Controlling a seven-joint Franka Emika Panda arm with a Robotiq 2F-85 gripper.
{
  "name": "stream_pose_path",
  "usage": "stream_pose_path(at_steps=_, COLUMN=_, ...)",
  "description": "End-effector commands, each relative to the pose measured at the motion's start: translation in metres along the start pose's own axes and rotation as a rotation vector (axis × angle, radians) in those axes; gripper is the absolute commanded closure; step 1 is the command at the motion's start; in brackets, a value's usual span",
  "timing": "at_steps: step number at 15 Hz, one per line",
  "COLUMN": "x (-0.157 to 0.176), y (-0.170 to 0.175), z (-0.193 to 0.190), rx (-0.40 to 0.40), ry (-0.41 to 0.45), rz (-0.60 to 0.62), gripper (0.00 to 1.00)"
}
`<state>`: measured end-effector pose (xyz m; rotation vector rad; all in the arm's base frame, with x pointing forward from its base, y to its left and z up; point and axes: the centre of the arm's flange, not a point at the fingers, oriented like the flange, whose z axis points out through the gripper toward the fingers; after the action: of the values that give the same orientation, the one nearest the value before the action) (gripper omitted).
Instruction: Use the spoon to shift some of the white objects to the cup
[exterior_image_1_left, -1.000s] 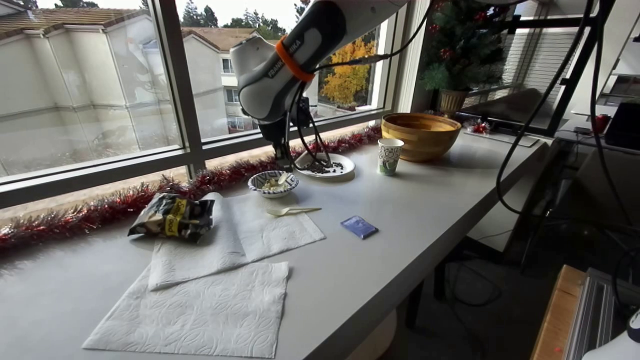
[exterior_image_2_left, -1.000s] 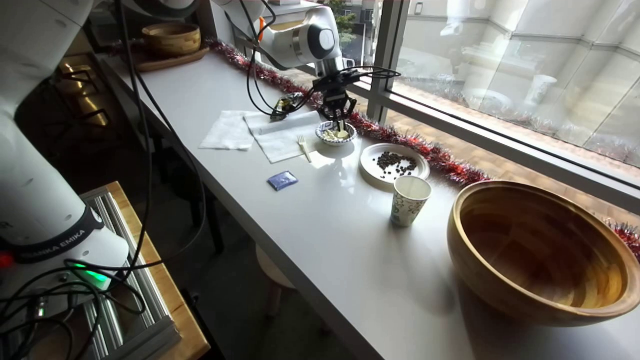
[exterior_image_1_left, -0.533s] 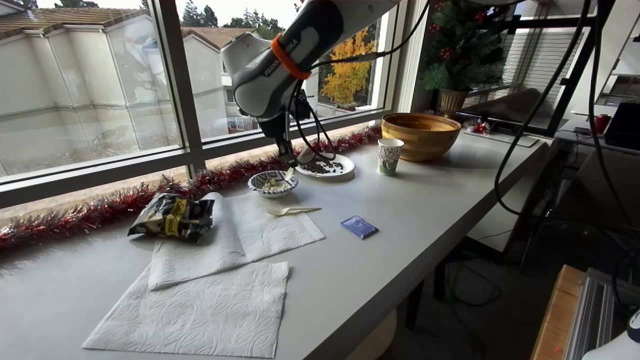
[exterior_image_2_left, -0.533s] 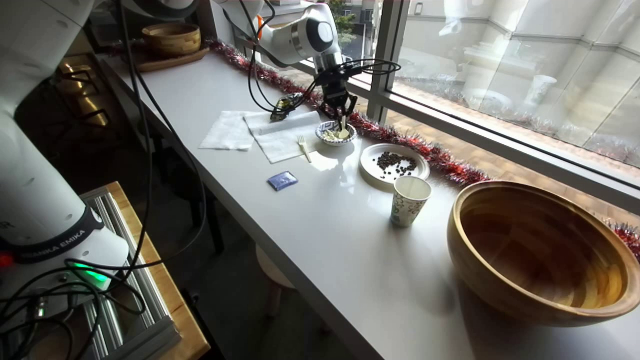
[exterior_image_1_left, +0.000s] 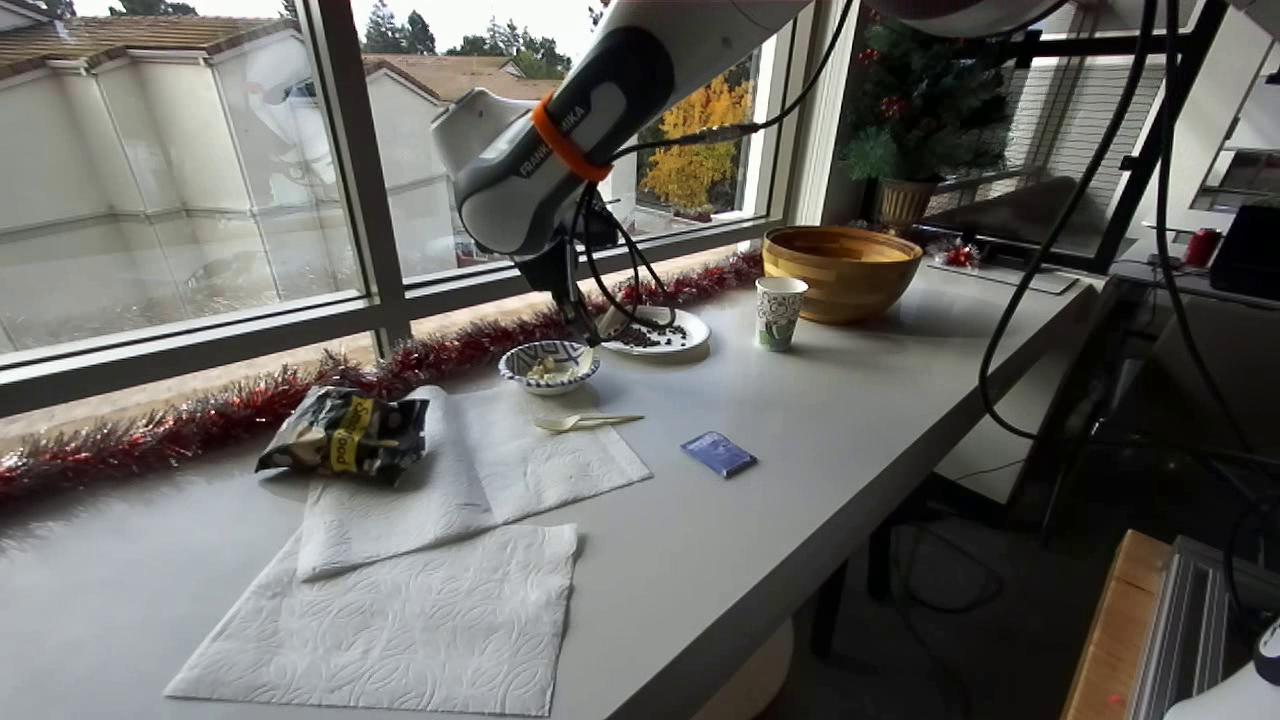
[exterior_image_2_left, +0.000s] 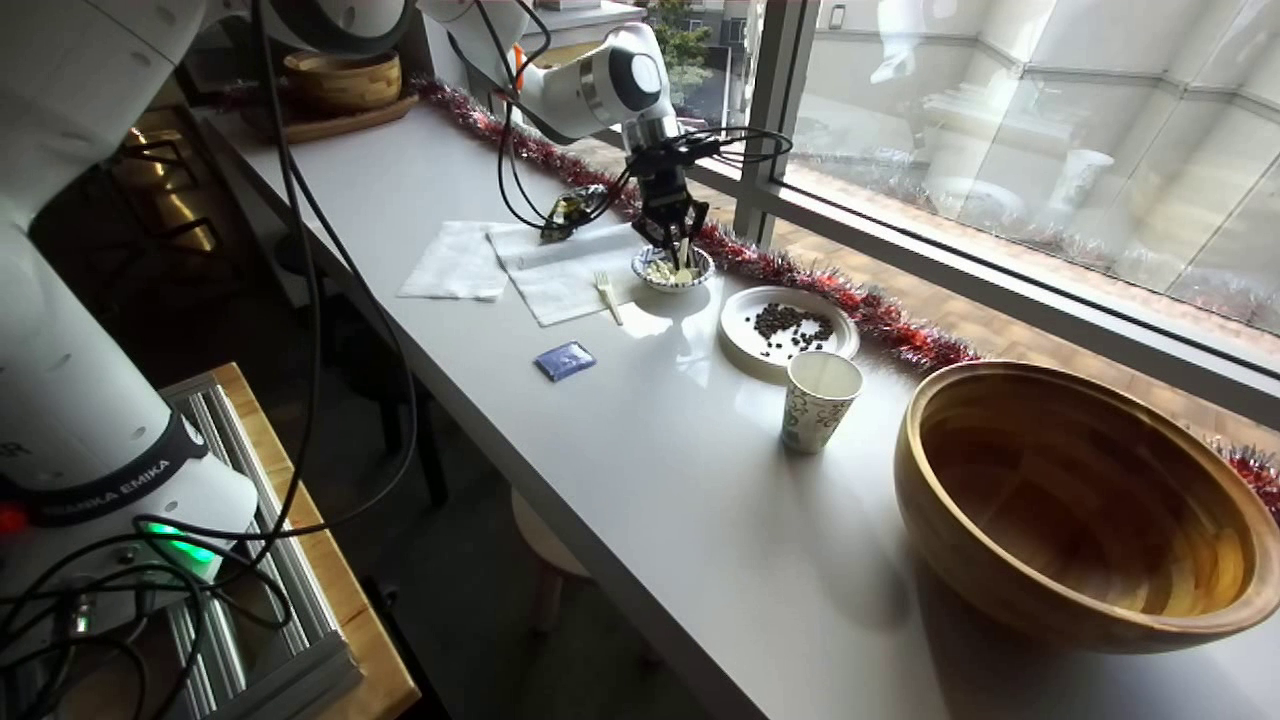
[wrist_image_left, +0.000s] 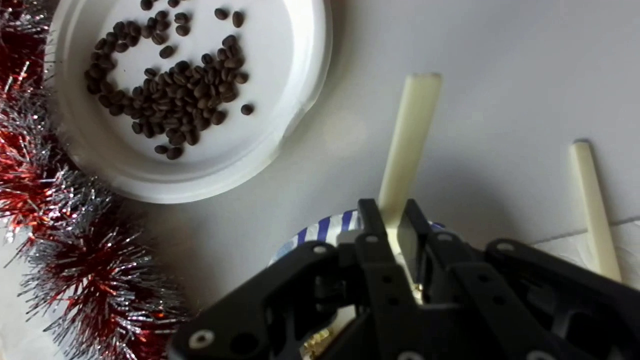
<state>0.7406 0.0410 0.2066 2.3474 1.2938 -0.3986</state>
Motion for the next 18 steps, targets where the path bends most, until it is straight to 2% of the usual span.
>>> stream_pose_path(at_steps=1, x=0.014, y=0.006, z=0.0, rx=-0.003, ry=-0.035, rz=-0.044, gripper=0.97)
stream_pose_path(at_steps=8, x=0.022, y=0.001, z=0.002, rx=0.027, ry=0.049, rz=-0.04, gripper=0.97)
stream_pose_path(at_steps=18, x=0.011, y=0.011, z=-0.001, rx=0.126, ry=0.288, rz=0.027, gripper=0.97)
